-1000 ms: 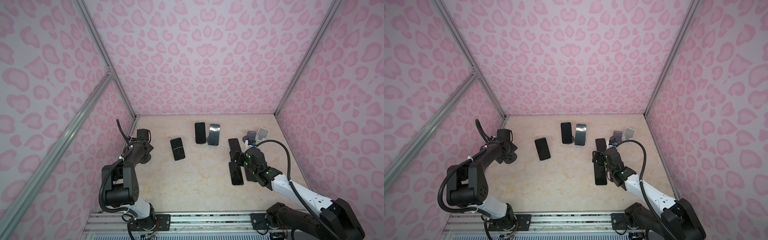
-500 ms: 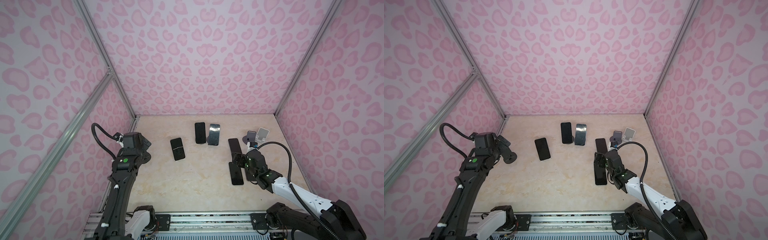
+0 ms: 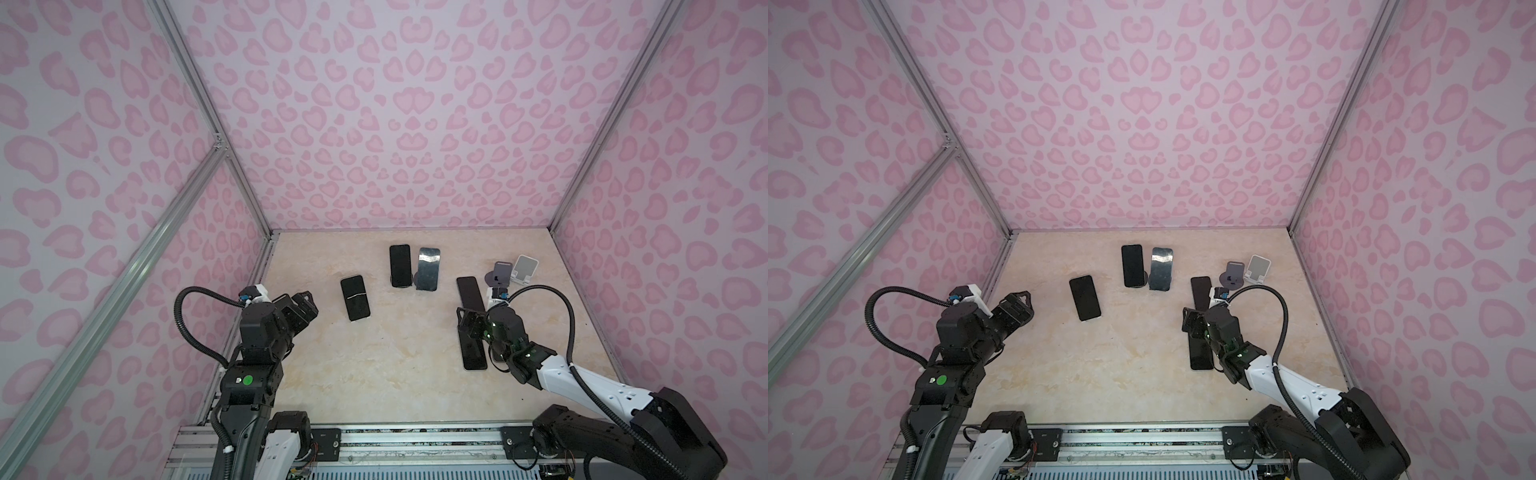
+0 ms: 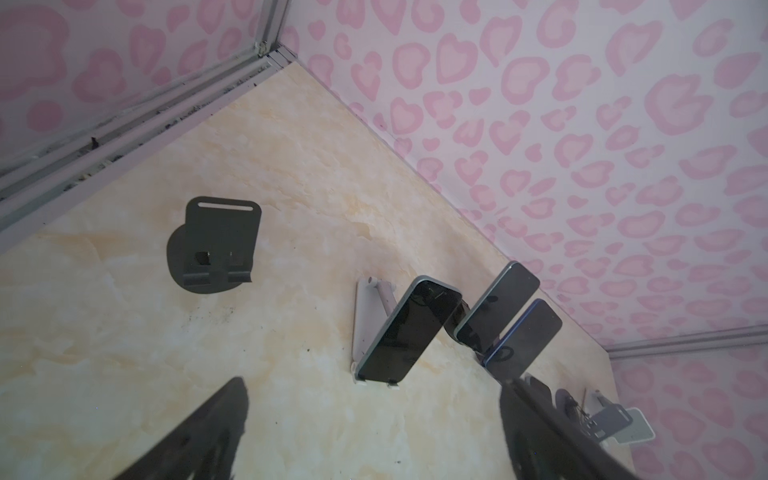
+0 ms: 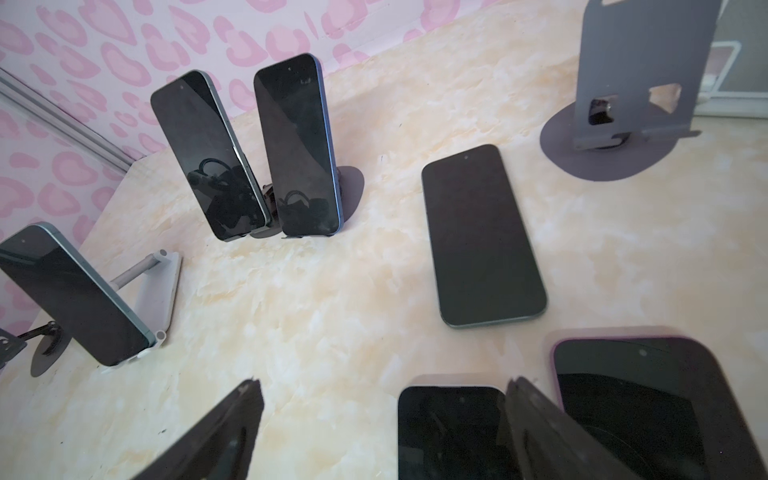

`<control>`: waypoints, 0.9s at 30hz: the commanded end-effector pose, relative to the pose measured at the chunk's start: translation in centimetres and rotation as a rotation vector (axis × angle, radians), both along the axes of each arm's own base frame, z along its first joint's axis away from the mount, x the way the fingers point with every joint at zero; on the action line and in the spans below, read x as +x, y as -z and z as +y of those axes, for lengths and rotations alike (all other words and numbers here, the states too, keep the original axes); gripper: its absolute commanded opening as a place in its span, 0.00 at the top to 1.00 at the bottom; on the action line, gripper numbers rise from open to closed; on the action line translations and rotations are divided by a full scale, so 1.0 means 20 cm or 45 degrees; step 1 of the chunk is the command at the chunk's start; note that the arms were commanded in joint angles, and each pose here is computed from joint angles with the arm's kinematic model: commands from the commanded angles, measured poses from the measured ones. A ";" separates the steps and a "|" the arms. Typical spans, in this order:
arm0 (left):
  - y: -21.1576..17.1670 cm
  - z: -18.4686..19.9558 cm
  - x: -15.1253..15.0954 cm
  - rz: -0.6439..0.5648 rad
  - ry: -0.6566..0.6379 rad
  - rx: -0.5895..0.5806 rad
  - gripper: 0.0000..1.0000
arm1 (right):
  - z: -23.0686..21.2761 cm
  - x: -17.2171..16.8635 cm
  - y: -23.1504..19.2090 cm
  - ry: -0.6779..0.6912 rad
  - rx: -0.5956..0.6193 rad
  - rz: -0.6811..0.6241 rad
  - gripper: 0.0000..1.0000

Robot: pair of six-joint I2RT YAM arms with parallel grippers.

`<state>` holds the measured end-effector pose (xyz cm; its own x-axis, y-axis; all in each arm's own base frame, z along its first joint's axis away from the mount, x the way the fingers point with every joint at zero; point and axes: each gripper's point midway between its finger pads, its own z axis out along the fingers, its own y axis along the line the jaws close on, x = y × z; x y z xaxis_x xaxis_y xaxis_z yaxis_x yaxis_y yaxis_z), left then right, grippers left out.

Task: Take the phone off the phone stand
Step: 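Open and raise the left gripper, swing it toward the phone on the white stand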

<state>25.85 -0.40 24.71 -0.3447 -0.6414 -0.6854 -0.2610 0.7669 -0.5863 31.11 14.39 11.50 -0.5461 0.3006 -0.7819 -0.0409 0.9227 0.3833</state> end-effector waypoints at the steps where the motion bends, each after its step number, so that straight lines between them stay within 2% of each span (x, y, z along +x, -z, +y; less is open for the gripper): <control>1: -0.10 -0.10 0.02 -0.176 0.133 -0.066 0.02 | -0.01 0.03 -0.03 0.025 -0.038 -0.051 0.06; 7: -0.16 -0.12 -0.02 -0.256 0.179 -0.032 0.02 | 0.01 0.03 -0.01 0.006 -0.019 -0.047 0.06; 14: -0.10 -0.14 -0.01 -0.215 0.214 -0.020 0.01 | 0.07 0.03 -0.01 -0.057 -0.016 -0.053 0.05; 20: -0.07 -0.25 0.01 -0.147 0.326 -0.039 0.01 | 0.09 0.05 -0.03 -0.074 -0.039 -0.065 0.04; 27: -0.09 -0.31 0.08 -0.161 0.340 -0.064 0.02 | 0.00 0.02 -0.10 -0.001 -0.049 -0.153 0.03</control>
<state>26.70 -6.19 24.53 -0.4638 -0.5564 -0.6895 -0.0154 0.7832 -0.6216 31.52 15.26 13.06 -0.4865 0.2645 -0.8327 -0.1047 0.9285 0.3562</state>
